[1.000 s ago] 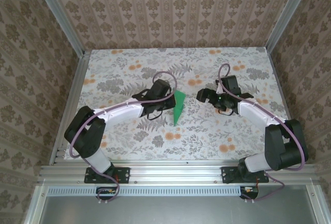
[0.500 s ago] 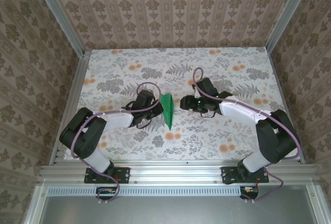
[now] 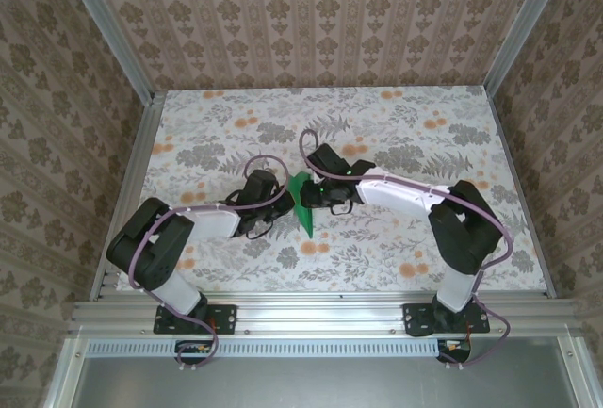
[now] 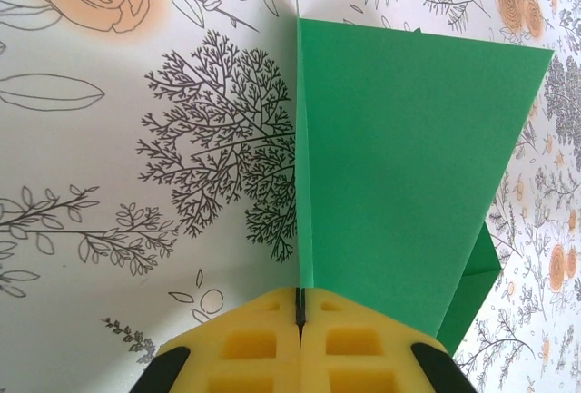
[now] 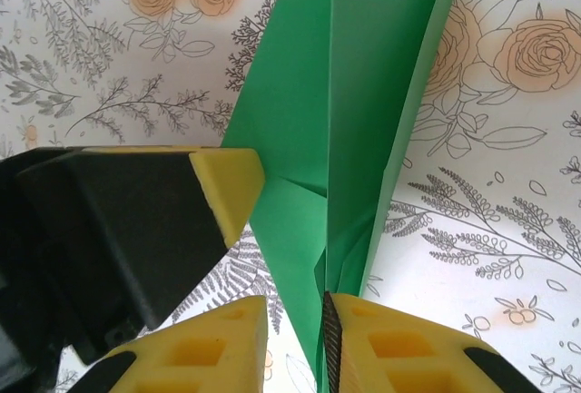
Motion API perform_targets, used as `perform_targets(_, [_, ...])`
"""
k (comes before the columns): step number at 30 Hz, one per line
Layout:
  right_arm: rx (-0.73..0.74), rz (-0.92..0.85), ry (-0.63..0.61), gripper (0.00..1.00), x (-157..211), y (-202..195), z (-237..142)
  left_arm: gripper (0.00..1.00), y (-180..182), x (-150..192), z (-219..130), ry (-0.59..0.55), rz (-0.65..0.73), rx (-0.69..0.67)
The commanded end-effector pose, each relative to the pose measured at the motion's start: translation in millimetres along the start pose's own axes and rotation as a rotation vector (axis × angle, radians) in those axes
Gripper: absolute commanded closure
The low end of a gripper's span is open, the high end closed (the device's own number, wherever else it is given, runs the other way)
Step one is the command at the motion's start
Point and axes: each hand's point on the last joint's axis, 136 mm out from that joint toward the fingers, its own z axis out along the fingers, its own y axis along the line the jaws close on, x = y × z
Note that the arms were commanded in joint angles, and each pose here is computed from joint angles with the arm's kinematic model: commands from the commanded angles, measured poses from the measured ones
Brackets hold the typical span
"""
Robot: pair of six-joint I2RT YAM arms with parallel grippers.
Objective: Fold a paper plane with a square sheet of paper (pick it up from the middle)
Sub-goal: Move the paper plane to the center of the table.
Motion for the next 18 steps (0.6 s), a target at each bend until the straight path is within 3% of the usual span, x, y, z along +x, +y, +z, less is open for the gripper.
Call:
perform_targets(1, [0.074,-0.019,0.046,0.74,6,-9,8,0.98,-6,-5,-5,-0.018,-0.009,0.032])
perform_targets(18, [0.082,-0.009,0.118,0.67,19,-13,27,0.98,-4,-2,1,0.001,-0.01,0.031])
